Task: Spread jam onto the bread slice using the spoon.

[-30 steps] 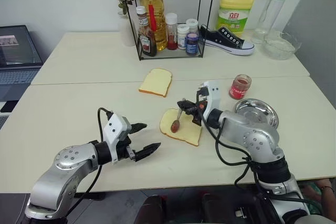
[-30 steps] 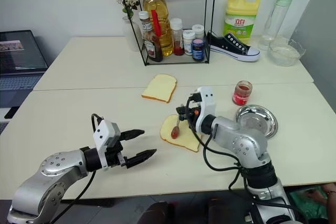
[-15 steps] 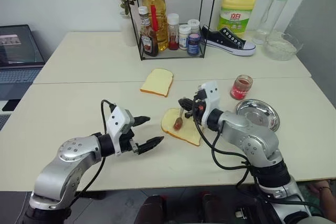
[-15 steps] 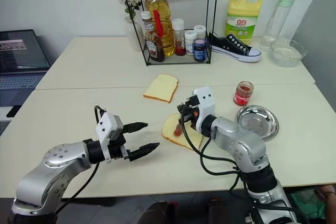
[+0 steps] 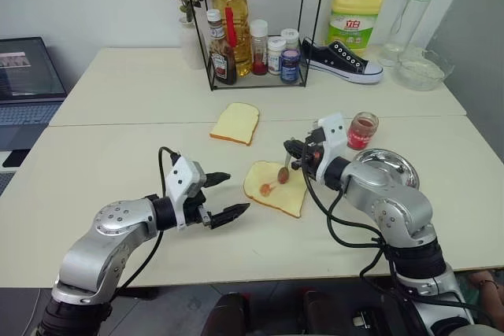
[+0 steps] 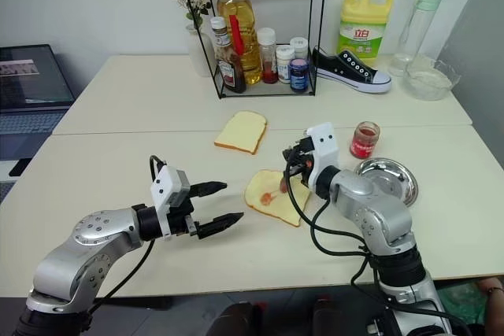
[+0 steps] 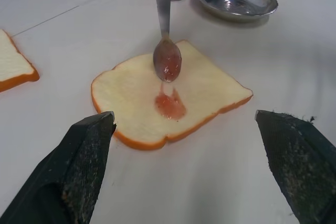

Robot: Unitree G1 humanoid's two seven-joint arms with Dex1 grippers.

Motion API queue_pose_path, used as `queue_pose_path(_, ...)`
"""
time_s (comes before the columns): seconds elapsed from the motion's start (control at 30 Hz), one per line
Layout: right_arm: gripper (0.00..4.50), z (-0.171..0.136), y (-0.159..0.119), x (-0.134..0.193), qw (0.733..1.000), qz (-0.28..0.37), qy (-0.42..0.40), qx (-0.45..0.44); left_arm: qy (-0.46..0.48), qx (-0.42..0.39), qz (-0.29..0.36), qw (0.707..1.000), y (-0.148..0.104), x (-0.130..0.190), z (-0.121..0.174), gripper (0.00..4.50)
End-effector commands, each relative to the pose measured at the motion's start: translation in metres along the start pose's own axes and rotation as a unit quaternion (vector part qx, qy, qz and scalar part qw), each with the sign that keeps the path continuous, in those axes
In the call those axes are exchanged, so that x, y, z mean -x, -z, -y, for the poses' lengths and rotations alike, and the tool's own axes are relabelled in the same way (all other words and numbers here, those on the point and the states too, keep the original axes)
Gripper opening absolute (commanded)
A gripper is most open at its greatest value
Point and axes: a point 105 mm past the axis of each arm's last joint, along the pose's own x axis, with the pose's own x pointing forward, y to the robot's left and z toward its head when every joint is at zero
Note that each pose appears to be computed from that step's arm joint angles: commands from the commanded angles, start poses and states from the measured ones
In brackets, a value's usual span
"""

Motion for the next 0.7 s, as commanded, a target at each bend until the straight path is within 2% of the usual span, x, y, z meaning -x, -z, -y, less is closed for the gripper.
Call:
queue_pose_path(0.03, 0.03, 0.012, -0.014, 0.009, 0.999, 0.022, 0.023, 0.017, 0.008, -0.018, 0.013, 1.0, -0.009, 0.001, 0.002, 4.5)
queue_pose_path(0.1, 0.03, 0.012, -0.016, 0.01, 0.999, 0.024, 0.022, 0.015, 0.007, -0.019, 0.013, 1.0, -0.009, 0.001, 0.002, 4.5)
queue_pose_path(0.17, 0.03, 0.01, -0.022, 0.011, 0.999, 0.038, 0.014, -0.024, 0.005, -0.019, 0.013, 1.0, -0.009, 0.002, 0.001, 4.5)
queue_pose_path(0.27, 0.03, 0.001, -0.025, 0.009, 0.991, 0.049, -0.02, -0.122, 0.005, -0.019, 0.012, 1.0, -0.009, 0.004, 0.001, 4.5)
queue_pose_path(0.4, 0.03, -0.011, -0.018, 0.006, 0.968, 0.043, -0.058, -0.241, 0.007, -0.018, 0.01, 1.0, -0.009, 0.005, 0.002, 4.5)
queue_pose_path(0.53, 0.03, -0.016, -0.009, 0.0, 0.955, 0.03, -0.072, -0.285, 0.008, -0.019, 0.008, 1.0, -0.009, 0.005, 0.002, 4.5)
queue_pose_path(0.7, 0.03, -0.018, 0.016, -0.007, 0.961, -0.007, -0.065, -0.27, 0.009, -0.02, 0.007, 1.0, -0.009, 0.005, 0.003, 4.5)
